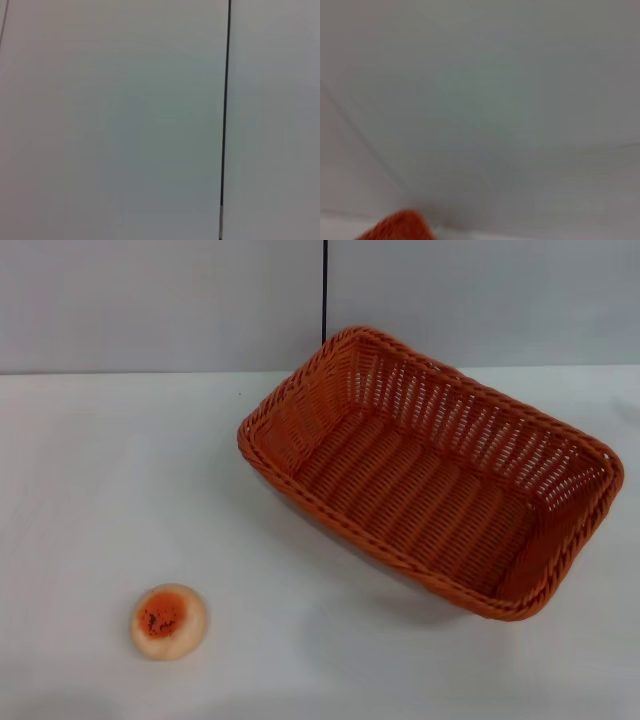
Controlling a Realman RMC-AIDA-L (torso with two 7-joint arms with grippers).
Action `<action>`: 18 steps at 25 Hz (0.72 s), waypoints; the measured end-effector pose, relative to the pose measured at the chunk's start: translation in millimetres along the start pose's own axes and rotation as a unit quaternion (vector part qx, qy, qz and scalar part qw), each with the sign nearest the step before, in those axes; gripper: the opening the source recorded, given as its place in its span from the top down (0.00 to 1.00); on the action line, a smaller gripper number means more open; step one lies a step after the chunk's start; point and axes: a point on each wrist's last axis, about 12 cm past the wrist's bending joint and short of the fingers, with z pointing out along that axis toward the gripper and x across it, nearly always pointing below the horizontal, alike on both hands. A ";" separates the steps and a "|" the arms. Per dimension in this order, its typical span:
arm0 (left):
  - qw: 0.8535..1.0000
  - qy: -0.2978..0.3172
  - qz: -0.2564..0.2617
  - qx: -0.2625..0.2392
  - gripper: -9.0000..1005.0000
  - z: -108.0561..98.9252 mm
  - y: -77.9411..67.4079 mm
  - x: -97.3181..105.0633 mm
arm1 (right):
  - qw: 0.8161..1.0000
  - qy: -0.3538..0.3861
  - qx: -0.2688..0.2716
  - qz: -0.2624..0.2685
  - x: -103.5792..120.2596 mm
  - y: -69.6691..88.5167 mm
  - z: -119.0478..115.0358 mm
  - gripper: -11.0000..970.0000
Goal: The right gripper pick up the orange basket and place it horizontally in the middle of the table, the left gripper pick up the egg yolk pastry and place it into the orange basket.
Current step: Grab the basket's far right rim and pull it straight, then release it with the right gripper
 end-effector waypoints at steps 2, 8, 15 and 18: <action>1.000 0.001 -0.001 0.003 0.22 -0.9 -0.8 0.3 | 0.999 0.047 -0.009 -0.007 -18.4 5.8 12.0 0.16; 1.000 0.005 -0.002 0.004 0.22 -5.8 -1.6 0.7 | 0.984 0.171 -0.035 -0.026 -49.5 25.1 56.7 0.16; 1.000 0.012 0.002 0.007 0.22 -11.7 -2.9 1.4 | 0.969 0.240 -0.045 -0.044 -48.5 47.0 103.8 0.16; 1.000 0.013 0.002 0.008 0.22 -13.9 -2.8 1.4 | 0.968 0.239 -0.036 -0.063 -41.6 53.8 121.1 0.16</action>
